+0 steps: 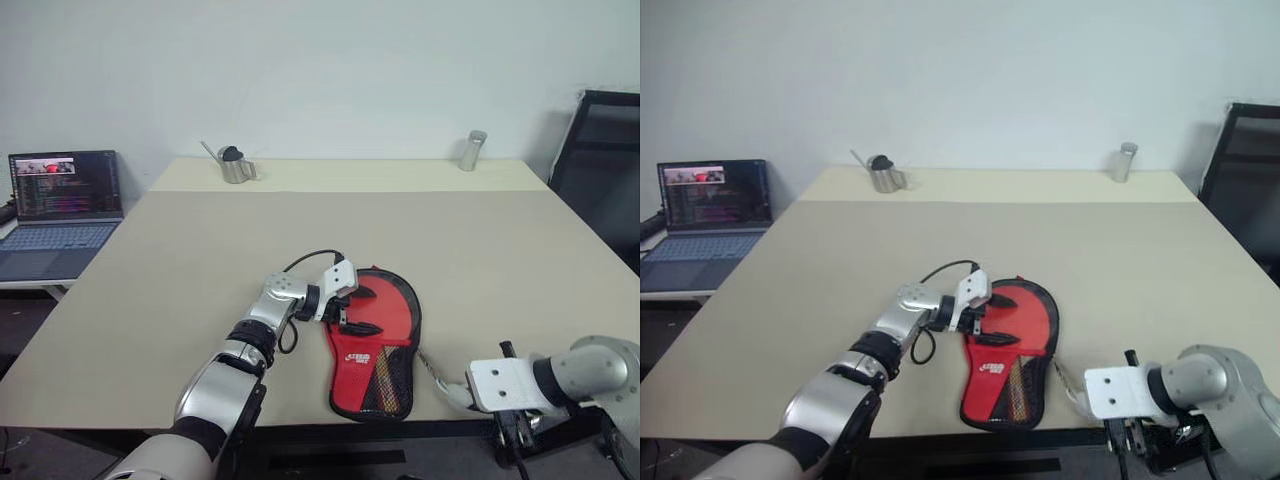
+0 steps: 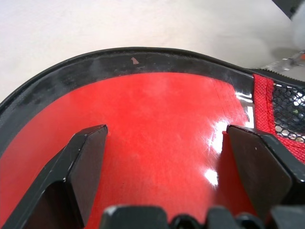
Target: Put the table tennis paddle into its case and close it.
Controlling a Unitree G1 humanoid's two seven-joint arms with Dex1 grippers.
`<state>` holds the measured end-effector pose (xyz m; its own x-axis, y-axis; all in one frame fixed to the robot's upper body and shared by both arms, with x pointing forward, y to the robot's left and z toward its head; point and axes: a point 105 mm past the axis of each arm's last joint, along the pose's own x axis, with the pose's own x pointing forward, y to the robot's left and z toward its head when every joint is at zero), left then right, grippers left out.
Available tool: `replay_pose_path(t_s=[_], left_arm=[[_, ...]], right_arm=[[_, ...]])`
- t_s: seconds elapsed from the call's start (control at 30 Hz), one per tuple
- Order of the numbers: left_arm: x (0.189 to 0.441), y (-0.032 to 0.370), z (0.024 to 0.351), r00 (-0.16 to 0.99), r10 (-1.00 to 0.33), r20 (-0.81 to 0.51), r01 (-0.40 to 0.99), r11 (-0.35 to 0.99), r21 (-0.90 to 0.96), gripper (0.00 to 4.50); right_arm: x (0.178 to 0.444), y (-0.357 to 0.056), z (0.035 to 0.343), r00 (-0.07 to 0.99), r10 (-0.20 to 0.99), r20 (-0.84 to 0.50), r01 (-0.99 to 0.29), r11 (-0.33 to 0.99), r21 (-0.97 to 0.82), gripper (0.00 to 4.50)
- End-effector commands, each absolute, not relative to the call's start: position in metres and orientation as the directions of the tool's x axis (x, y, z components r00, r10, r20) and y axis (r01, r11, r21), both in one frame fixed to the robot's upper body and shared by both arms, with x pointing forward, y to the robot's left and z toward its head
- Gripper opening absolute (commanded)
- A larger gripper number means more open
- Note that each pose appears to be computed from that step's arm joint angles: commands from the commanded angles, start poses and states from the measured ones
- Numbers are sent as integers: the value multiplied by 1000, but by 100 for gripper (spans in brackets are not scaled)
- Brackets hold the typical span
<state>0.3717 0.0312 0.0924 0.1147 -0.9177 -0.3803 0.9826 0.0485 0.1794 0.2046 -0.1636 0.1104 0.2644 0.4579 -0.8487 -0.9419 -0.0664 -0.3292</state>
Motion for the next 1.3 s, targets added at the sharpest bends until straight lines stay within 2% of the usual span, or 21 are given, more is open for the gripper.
replay_pose_path(t_s=[0.03, 0.2, 0.4, 0.53, 0.97, 1.03, 1.2, 1.3], left_arm=[[364, 31, 68, 74, -875, -478, 992, 13, 128, 437], [364, 21, 68, 76, -880, -470, 990, 12, 138, 437], [364, 13, 68, 85, -881, -466, 989, 18, 146, 437], [366, 10, 69, 96, -882, -462, 988, 28, 152, 437], [368, 0, 72, 109, -878, -466, 983, 24, 184, 437], [368, 0, 72, 111, -878, -466, 982, 25, 187, 437], [369, 0, 73, 114, -878, -465, 981, 25, 193, 437], [370, 3, 73, 122, -879, -462, 980, 32, 197, 437]], right_arm=[[182, -153, 112, 187, 478, -858, -956, -111, -271, 6], [167, -144, 115, 160, 507, -847, -970, -77, -230, 6], [167, -148, 114, 167, 487, -857, -975, -46, -216, 6], [153, -146, 117, 112, 497, -861, -985, -61, -163, 6], [131, -140, 114, 6, 555, -832, -995, -82, -62, 5], [131, -138, 113, 11, 563, -826, -995, -80, -67, 5], [142, -136, 113, 101, 560, -822, -990, -28, -140, 5], [148, -136, 117, 131, 563, -816, -987, -5, -162, 100]])
